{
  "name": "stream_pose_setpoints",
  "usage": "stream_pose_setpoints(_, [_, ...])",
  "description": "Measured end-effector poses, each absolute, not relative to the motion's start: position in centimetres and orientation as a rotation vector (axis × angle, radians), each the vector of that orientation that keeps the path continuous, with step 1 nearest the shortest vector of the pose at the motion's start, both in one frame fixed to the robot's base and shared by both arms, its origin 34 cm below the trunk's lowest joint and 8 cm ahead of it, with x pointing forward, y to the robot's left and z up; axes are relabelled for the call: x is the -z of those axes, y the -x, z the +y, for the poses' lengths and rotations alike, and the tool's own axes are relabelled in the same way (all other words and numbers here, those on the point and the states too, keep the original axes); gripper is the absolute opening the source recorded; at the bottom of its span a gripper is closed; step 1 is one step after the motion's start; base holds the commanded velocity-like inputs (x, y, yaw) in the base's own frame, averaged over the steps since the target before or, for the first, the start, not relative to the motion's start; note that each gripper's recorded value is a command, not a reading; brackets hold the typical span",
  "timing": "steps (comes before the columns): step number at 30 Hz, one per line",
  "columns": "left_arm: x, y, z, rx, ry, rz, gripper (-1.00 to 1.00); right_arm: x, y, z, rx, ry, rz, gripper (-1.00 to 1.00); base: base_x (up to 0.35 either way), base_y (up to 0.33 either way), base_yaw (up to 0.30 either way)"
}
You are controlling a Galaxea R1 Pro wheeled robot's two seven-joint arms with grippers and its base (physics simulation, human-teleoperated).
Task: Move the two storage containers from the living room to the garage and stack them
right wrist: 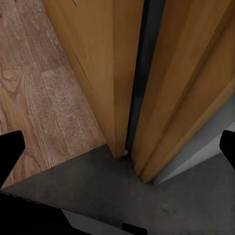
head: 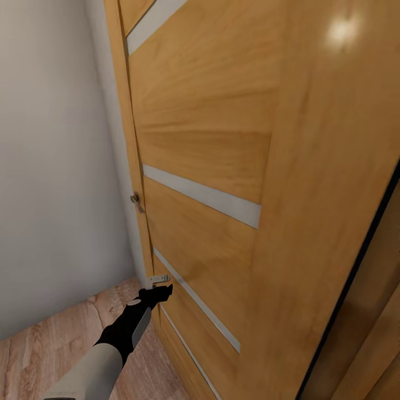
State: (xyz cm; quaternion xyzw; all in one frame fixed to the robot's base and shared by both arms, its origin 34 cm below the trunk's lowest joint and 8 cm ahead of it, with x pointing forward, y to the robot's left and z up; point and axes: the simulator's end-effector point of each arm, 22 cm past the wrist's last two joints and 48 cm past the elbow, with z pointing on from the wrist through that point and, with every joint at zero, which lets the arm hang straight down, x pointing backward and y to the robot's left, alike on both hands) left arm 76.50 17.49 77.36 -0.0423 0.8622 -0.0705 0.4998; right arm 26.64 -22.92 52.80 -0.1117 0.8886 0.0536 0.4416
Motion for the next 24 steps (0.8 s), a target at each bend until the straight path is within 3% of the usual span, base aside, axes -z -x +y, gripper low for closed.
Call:
stream_pose_setpoints(12, [-77.3, -76.6, 17.2, 0.175, 0.101, 2.087, 1.0, -52.8, -26.6, -22.9, -0.134, 0.278, 2.206, 1.0, 0.0, 0.0, 0.026])
stream_pose_setpoints(24, [-81.8, -79.2, 14.7, 0.227, 0.091, 2.017, 1.0, -52.8, -26.6, -22.9, -0.135, 0.279, 2.205, 1.0, 0.0, 0.0, 0.261])
